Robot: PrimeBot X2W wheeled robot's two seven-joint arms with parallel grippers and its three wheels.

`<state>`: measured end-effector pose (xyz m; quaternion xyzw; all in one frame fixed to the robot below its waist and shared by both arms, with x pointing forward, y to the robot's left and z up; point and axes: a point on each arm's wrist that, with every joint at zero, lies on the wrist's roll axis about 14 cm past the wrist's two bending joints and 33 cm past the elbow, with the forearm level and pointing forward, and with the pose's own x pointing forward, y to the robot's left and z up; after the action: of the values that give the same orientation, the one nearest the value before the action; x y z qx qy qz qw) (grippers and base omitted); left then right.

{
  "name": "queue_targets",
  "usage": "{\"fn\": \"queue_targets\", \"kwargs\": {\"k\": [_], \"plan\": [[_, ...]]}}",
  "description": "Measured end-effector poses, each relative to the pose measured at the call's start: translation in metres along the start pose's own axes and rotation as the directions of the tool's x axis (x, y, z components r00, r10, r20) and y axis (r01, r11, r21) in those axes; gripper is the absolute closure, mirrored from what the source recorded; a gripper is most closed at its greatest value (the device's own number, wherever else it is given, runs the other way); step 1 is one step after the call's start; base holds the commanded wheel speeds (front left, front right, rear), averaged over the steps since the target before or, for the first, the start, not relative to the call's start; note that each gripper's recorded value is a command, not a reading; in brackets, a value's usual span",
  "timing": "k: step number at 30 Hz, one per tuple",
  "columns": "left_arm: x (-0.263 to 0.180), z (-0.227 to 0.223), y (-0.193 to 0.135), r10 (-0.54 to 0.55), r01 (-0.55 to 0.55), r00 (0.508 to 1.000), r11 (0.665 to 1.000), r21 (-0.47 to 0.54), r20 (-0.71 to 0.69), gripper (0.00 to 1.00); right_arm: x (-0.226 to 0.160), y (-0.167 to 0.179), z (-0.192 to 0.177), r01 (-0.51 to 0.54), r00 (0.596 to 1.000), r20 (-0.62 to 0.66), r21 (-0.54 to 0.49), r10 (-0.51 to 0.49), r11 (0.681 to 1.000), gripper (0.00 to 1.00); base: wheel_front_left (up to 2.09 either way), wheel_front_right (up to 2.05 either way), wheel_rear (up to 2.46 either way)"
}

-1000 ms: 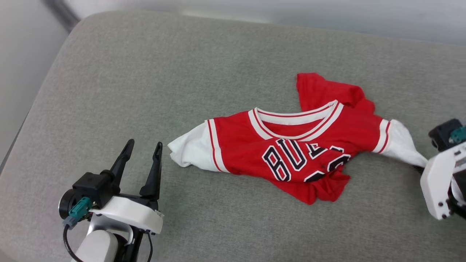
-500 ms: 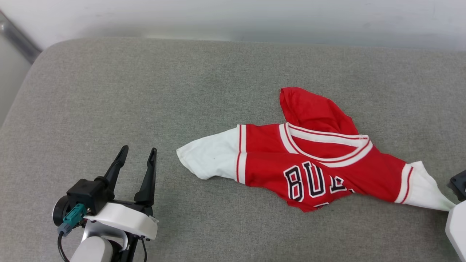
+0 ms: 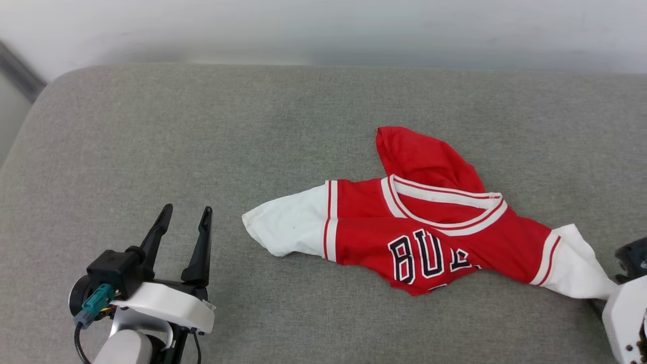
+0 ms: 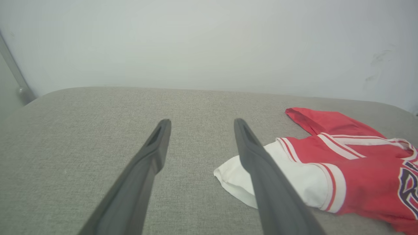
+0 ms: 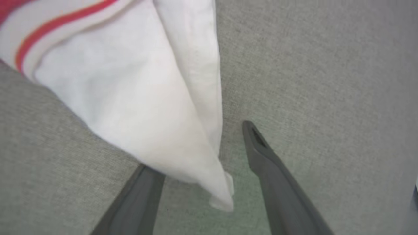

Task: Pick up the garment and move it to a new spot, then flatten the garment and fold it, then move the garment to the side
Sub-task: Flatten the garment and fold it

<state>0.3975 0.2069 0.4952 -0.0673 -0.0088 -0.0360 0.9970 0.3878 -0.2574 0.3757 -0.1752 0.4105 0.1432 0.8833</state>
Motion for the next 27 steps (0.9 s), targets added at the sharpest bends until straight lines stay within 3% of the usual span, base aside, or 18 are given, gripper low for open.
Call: {"fn": "queue_targets", "kwargs": {"k": [5,10,15,19,27], "plan": [[-0.001,0.007,-0.007,-0.014,0.014,1.000,1.000,-0.020,0.024,0.00,-0.020,0.000,0.026,-0.013,0.991,0.137,0.092,0.000,0.996,0.00,0.00,0.00,0.00],[-0.001,0.020,-0.016,-0.037,0.039,0.997,0.999,-0.036,0.064,0.00,-0.050,-0.007,0.055,-0.027,0.947,0.318,0.219,-0.045,0.975,0.00,0.00,0.00,0.00],[-0.001,0.021,-0.025,-0.066,0.069,0.996,0.996,-0.059,0.057,0.00,-0.084,-0.010,0.085,-0.049,0.836,0.532,0.313,-0.132,0.948,0.00,0.00,0.00,0.00],[0.000,0.010,-0.035,-0.111,0.109,0.994,0.991,-0.075,-0.014,0.00,-0.108,-0.008,0.104,-0.067,0.707,0.675,0.361,-0.211,0.930,0.00,0.00,0.00,0.00],[0.013,-0.021,-0.049,-0.220,0.217,0.949,0.975,-0.038,-0.224,0.00,-0.131,-0.019,0.115,-0.071,0.496,0.774,0.487,-0.393,0.870,0.00,0.00,0.00,0.00]]}}
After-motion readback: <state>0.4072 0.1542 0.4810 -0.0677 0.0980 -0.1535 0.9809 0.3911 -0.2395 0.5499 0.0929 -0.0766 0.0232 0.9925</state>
